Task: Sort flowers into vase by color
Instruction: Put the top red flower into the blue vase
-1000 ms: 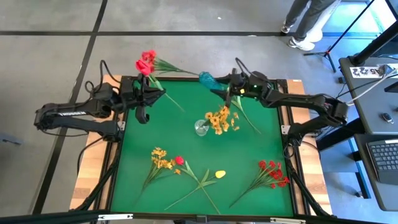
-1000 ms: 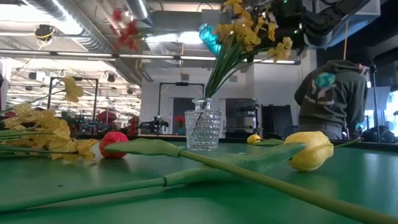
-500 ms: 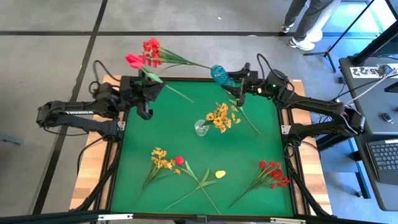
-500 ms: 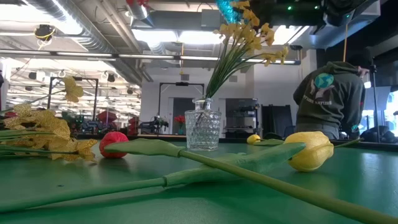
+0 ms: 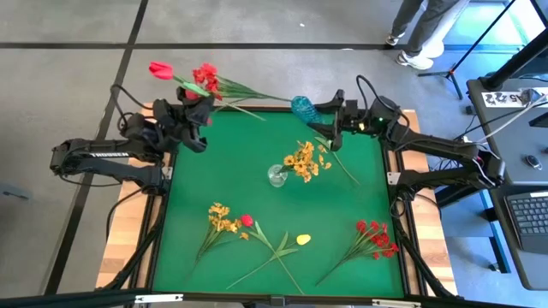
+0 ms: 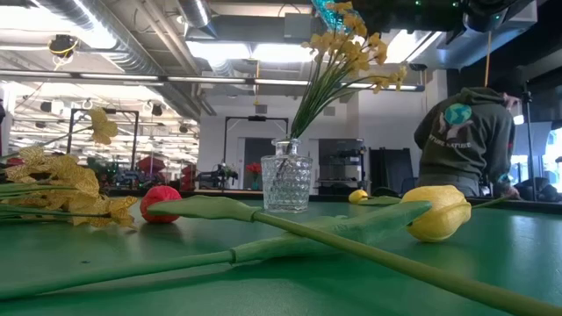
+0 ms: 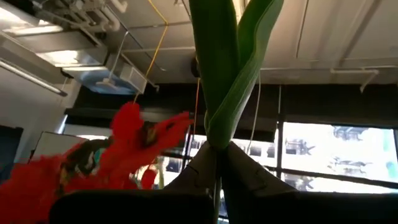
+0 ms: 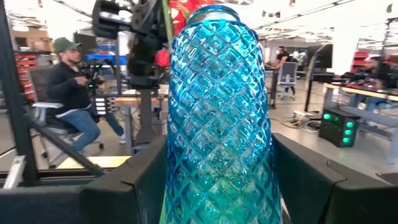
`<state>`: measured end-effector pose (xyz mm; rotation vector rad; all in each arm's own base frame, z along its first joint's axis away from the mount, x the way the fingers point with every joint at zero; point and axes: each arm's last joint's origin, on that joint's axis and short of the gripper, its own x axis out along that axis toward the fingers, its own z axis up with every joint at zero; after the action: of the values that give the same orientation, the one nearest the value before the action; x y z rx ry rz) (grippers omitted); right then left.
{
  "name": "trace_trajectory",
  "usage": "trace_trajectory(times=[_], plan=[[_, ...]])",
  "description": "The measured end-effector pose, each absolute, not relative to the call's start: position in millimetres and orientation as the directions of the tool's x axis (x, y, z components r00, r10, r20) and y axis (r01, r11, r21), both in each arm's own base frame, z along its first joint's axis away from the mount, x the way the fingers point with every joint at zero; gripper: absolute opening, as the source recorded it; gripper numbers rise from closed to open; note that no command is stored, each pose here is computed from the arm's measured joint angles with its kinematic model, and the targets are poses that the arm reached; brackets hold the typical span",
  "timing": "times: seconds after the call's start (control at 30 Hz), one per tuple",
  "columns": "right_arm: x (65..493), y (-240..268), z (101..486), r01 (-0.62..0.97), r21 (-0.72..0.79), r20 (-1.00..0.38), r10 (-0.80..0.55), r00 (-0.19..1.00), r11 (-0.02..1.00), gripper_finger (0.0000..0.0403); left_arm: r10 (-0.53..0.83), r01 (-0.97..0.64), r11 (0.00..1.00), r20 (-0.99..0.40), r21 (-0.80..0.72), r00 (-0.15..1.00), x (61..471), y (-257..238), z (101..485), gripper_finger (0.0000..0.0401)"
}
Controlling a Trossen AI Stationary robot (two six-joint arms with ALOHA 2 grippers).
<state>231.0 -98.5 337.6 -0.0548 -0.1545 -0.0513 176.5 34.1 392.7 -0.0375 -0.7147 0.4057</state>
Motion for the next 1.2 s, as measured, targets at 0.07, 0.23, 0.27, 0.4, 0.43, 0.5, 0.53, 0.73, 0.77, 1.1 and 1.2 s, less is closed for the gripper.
trace_trajectory(times=[0.07,0.23,0.27,0.4,0.43,0.5,0.53,0.73,0.77,1.1,1.2], plan=[[232.9,-93.9,337.5,0.03,-0.053,0.155,-0.021,0.988,0.998,0.0241,0.372,-0.347,0.922,0.644,-0.173,0.668,175.3,33.9,394.2,0.0007],[237.5,-83.7,333.9,-0.015,-0.059,0.12,0.022,0.993,0.998,0.0241,0.371,-0.346,0.922,0.651,-0.174,0.663,174.6,33.8,394.8,0.0007],[238.2,-81.8,333.4,-0.023,-0.058,0.115,0.03,0.993,0.998,0.0241,0.371,-0.346,0.922,0.651,-0.173,0.662,174.6,33.8,394.9,0.0007],[241.3,-74.1,330.5,-0.038,-0.069,0.087,0.044,0.995,0.997,0.0241,0.367,-0.343,0.923,0.66,-0.174,0.655,173.9,33.6,395.6,0.0007],[241.9,-72.8,329.2,-0.037,-0.067,0.074,0.042,0.996,0.997,0.0241,0.365,-0.341,0.924,0.663,-0.173,0.654,173.7,33.6,395.9,0.0007],[242.8,-70.8,326.5,-0.042,-0.069,0.048,0.046,0.998,0.997,0.0241,0.359,-0.336,0.927,0.667,-0.169,0.653,173.4,33.3,396.2,0.0007],[242.9,-70.7,325.7,-0.042,-0.072,0.04,0.045,0.998,0.997,0.0241,0.353,-0.332,0.929,0.669,-0.165,0.654,173.5,33.2,396.3,0.0007],[244.0,-71.2,322.0,-0.041,-0.061,0.011,0.042,0.999,0.997,0.0241,0.334,-0.315,0.936,0.666,-0.154,0.667,178.7,32.1,394.0,0.0007],[244.0,-71.2,322.0,-0.041,-0.062,0.011,0.042,0.999,0.997,0.0241,0.328,-0.308,0.939,0.663,-0.151,0.673,181.0,31.5,392.9,0.0007],[245.0,-72.0,321.2,-0.026,-0.059,0.008,0.027,1.0,0.998,0.0241,0.259,-0.237,0.962,0.71,-0.133,0.655,206.2,26.0,383.3,0.0007],[245.0,-72.0,321.2,-0.026,-0.058,0.009,0.027,1.0,0.998,0.0241,0.26,-0.238,0.962,0.707,-0.133,0.658,212.0,26.6,379.7,0.0007]])
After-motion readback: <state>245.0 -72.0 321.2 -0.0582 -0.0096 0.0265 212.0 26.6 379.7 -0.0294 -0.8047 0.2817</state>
